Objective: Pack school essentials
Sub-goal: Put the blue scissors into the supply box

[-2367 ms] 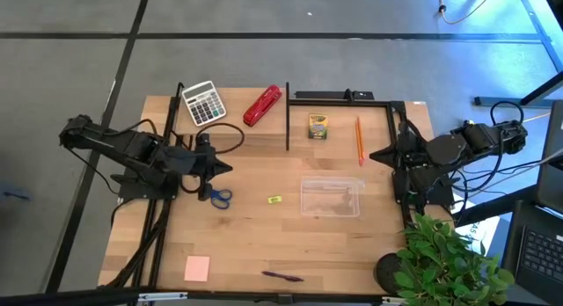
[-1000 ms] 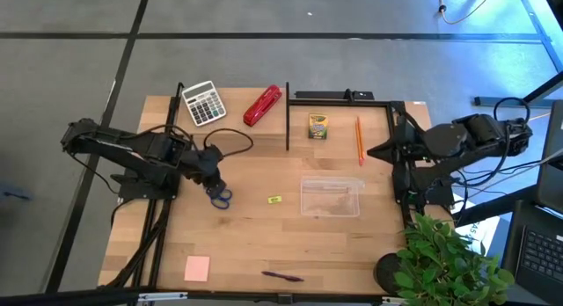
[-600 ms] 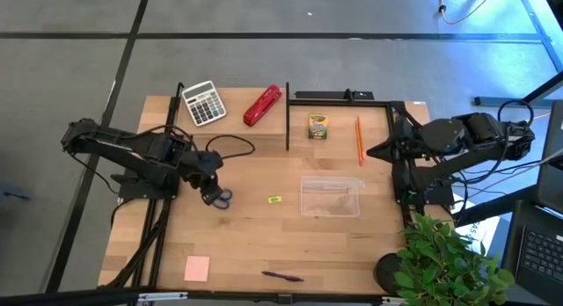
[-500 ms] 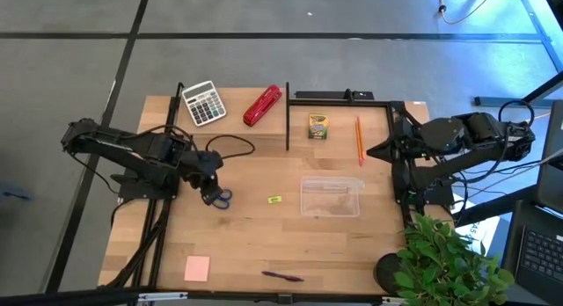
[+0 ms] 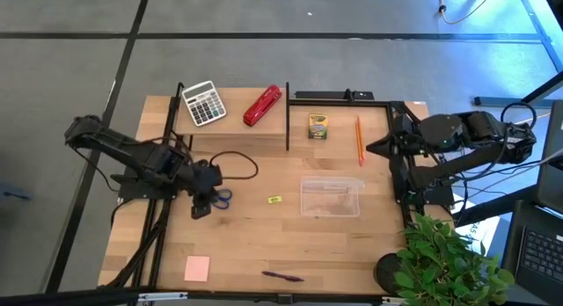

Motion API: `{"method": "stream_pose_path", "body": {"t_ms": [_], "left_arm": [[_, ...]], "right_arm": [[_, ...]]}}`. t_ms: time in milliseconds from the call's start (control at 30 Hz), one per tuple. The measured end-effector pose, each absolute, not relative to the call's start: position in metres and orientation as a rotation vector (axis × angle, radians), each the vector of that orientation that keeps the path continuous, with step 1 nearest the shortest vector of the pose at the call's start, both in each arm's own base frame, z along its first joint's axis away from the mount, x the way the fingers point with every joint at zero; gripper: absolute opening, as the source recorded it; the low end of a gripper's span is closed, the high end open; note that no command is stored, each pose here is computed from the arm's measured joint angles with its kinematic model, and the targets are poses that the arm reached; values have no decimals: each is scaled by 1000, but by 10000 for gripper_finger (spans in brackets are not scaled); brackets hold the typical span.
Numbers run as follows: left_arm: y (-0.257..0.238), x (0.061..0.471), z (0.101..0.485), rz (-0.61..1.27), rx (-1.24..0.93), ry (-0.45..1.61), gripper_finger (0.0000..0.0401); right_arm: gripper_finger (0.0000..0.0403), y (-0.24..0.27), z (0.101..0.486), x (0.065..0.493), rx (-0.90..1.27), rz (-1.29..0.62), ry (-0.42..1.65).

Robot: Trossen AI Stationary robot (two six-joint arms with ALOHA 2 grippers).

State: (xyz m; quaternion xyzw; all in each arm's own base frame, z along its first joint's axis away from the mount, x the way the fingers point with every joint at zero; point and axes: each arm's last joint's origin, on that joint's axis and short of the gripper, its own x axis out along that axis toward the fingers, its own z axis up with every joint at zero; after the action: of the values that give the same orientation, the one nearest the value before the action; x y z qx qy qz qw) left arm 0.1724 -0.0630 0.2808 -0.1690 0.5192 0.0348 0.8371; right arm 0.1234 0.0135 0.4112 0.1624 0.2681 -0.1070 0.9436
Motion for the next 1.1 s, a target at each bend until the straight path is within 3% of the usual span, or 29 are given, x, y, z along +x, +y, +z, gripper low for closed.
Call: {"method": "stream_pose_path", "body": {"t_ms": [833, 1100], "left_arm": [[-78, 170, 199, 63, -383, 1062, 104], [-81, 177, 178, 80, -312, 1142, 104]], "right_arm": [[21, 9, 411, 124, 327, -212, 554], [21, 9, 411, 124, 329, -211, 554]]}}
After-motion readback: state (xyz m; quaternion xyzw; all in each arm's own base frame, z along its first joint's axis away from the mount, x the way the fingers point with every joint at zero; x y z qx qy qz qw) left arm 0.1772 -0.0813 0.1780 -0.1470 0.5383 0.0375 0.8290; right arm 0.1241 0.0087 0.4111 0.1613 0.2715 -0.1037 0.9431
